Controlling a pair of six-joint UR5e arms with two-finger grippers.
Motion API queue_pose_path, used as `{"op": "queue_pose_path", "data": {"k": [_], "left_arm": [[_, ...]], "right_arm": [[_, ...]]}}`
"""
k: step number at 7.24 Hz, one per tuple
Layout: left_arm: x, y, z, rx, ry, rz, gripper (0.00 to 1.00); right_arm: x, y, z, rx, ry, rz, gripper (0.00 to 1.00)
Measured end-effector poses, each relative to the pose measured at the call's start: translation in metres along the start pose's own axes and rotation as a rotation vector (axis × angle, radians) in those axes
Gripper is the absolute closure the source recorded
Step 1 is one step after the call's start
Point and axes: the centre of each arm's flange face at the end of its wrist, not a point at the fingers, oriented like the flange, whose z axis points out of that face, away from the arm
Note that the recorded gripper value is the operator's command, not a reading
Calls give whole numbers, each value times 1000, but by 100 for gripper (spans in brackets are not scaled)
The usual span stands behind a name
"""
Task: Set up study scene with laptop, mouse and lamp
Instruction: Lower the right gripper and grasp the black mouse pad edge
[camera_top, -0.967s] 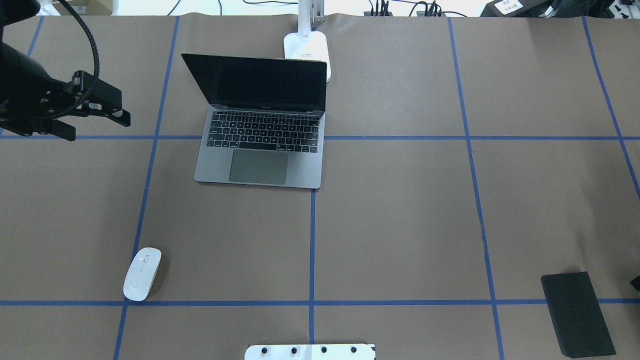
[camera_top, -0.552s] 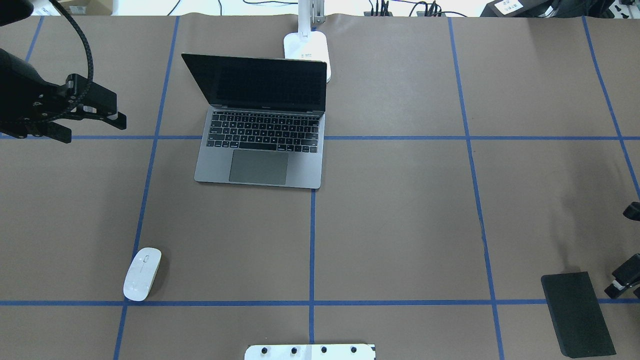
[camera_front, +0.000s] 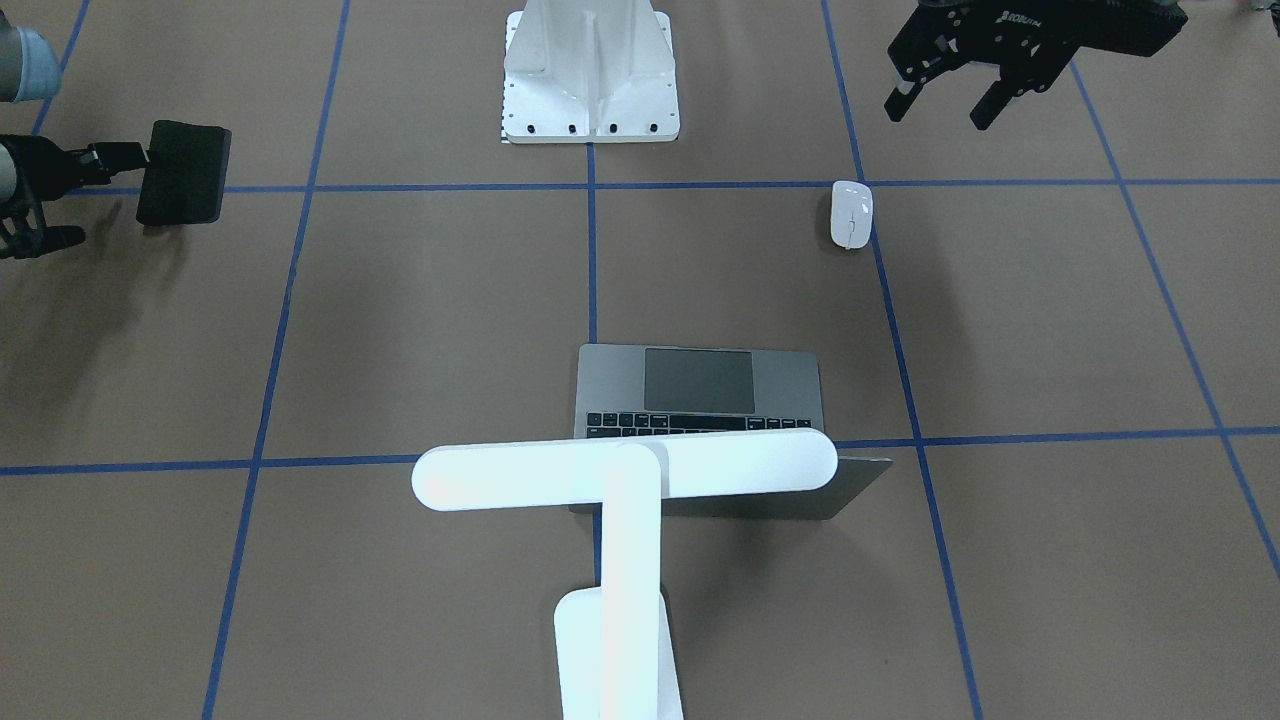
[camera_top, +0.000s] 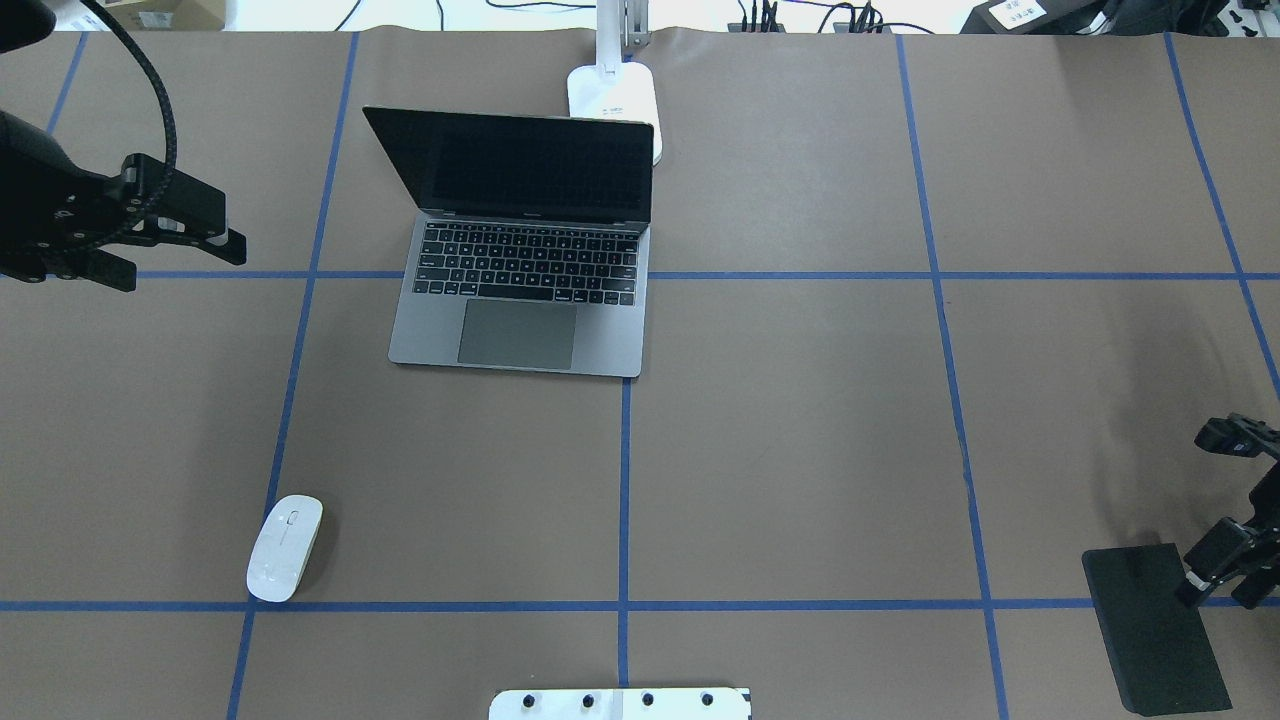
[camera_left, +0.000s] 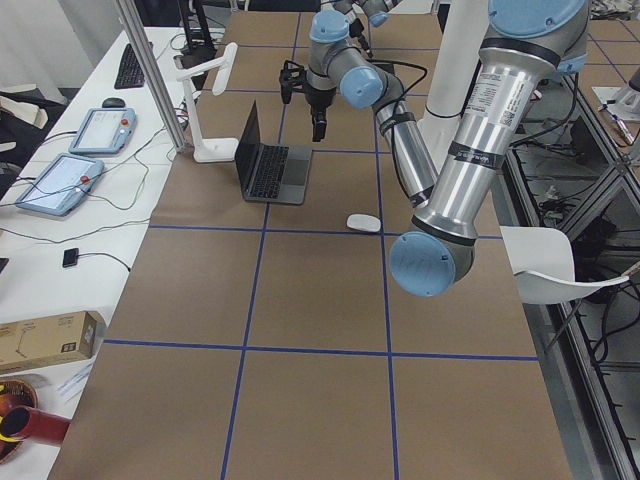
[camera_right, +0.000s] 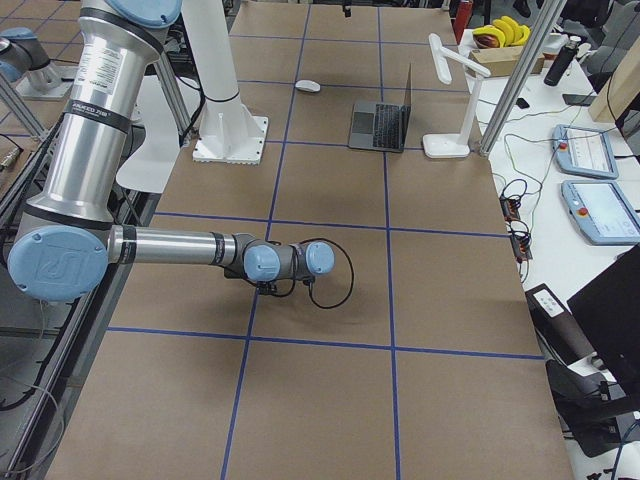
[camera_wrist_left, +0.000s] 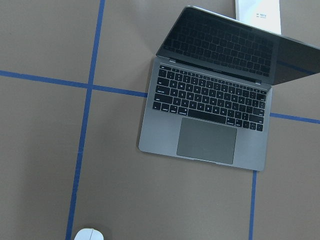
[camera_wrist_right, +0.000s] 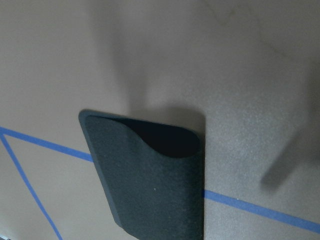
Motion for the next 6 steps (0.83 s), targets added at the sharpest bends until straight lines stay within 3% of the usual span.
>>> {"op": "queue_pose_path", "data": {"k": [3, 4, 5, 6], "left_arm": [[0, 5, -2, -2, 5, 8, 0], [-1, 6, -2, -3, 4, 12, 0], [-1, 7, -2, -4, 4, 18, 0], [-2, 8, -2, -5, 3, 21, 0]], "right_arm": [[-13, -7, 16, -41, 16, -17, 1], [-19, -10, 20, -51, 18, -30, 15], [-24, -12, 23, -58, 20, -40, 45], [-26, -14, 24, -61, 21, -42, 89]]}}
